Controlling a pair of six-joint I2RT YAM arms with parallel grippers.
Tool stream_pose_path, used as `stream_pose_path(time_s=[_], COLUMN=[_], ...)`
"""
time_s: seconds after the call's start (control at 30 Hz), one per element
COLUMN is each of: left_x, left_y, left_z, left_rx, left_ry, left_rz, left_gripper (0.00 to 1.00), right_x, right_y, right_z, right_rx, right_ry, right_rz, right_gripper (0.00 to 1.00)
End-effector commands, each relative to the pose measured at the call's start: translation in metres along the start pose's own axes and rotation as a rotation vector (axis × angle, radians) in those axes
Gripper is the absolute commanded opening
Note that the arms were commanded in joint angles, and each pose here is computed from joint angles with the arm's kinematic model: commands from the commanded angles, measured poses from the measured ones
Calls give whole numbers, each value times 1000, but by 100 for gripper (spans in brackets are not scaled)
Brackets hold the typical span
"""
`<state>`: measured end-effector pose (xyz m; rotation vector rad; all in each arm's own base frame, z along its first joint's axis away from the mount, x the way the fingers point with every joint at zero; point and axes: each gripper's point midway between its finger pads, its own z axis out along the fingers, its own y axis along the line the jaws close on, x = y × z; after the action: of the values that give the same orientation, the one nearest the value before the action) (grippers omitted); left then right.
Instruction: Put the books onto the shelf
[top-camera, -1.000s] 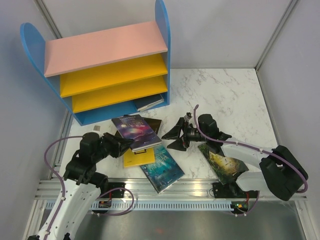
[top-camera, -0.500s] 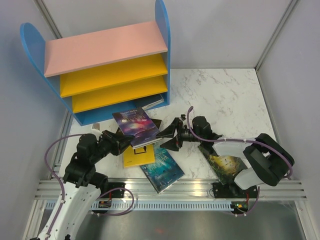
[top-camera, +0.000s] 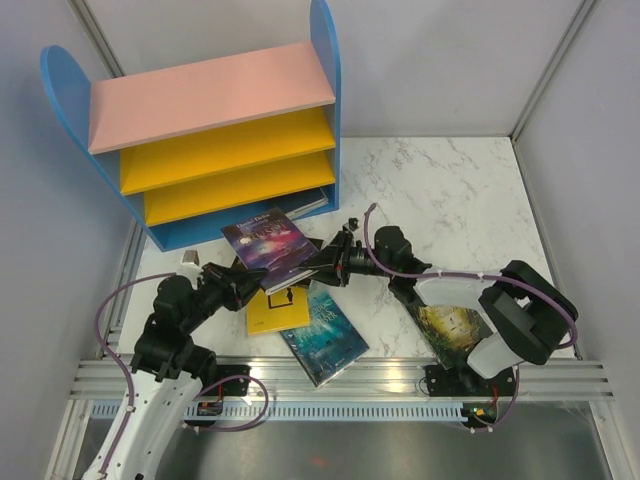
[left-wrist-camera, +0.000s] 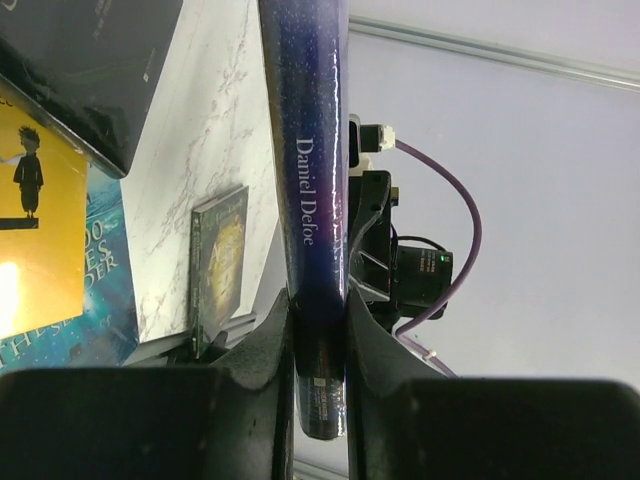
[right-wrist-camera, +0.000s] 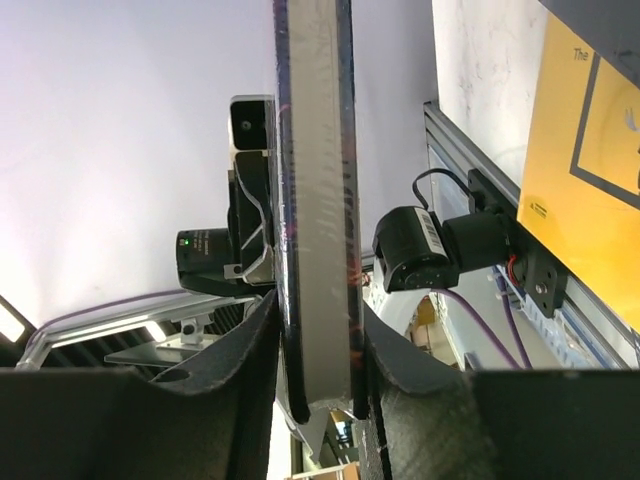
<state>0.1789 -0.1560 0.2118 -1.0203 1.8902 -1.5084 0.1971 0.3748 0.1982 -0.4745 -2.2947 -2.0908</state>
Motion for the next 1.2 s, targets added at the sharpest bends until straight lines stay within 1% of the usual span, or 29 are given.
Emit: stream_pose_path(time_s=[0.0,0.13,0.23,0.27,0.33,0.37,0.4,0.43,0.53,0.57,0.63,0.67,0.7,0.77,0.8,0.87,0.9,1.0,1.17], left_x=[12,15,16,17,18,19,19,20,20,20,23,24,25,26,26,28,29,31,31], left_y=[-54,-57,-57,-56,-56,-56,-55,-55,-48,-40,-39,-31,-29,-29,-22,-24,-18,-14,-8], left_z=[-15,-18,-19,-19,-20,-21,-21,-23,-24,-23,-26,-27,-28,-34,-36,-43,-45,-51,-54], left_rx=[219,239,243,243,248,250,250,250,213,177,160,123,112,96,65,68,46,40,33], left_ry=[48,63,72,73,81,83,85,85,76,78,86,90,94,89,90,85,86,87,82], left_rz=[41,41,42,44,44,46,48,54,70,68,104,107,137,162,176,200,203,210,206], left_gripper=[2,2,2,2,2,2,2,2,2,2,13,19,32,38,41,47,52,57,57], right_x=[-8,-16,-20,-22,-23,-24,-22,-21,-18,-16,-14,-15,-15,-19,-20,-28,-31,-46,-73], right_y=[26,28,38,41,47,51,54,56,62,63,64,65,67,73,75,86,89,105,129], right_z=[9,18,24,26,28,28,28,26,20,18,11,9,6,-3,-6,-16,-19,-27,-33], right_rx=[-67,-55,-71,-77,-88,-94,-99,-98,-84,-78,-51,-43,-35,-25,-26,-44,-46,-65,-95], right_ry=[-35,-52,-61,-64,-68,-67,-67,-69,-79,-81,-90,-98,-105,-128,-136,-162,-172,-211,-251], right_rz=[-61,-64,-77,-81,-96,-105,-111,-125,-148,-175,-194,-226,-238,-249,-255,-256,-254,-267,-282], right_gripper=[36,38,39,36,23,8,2,0,0,0,0,0,0,0,0,0,0,0,0])
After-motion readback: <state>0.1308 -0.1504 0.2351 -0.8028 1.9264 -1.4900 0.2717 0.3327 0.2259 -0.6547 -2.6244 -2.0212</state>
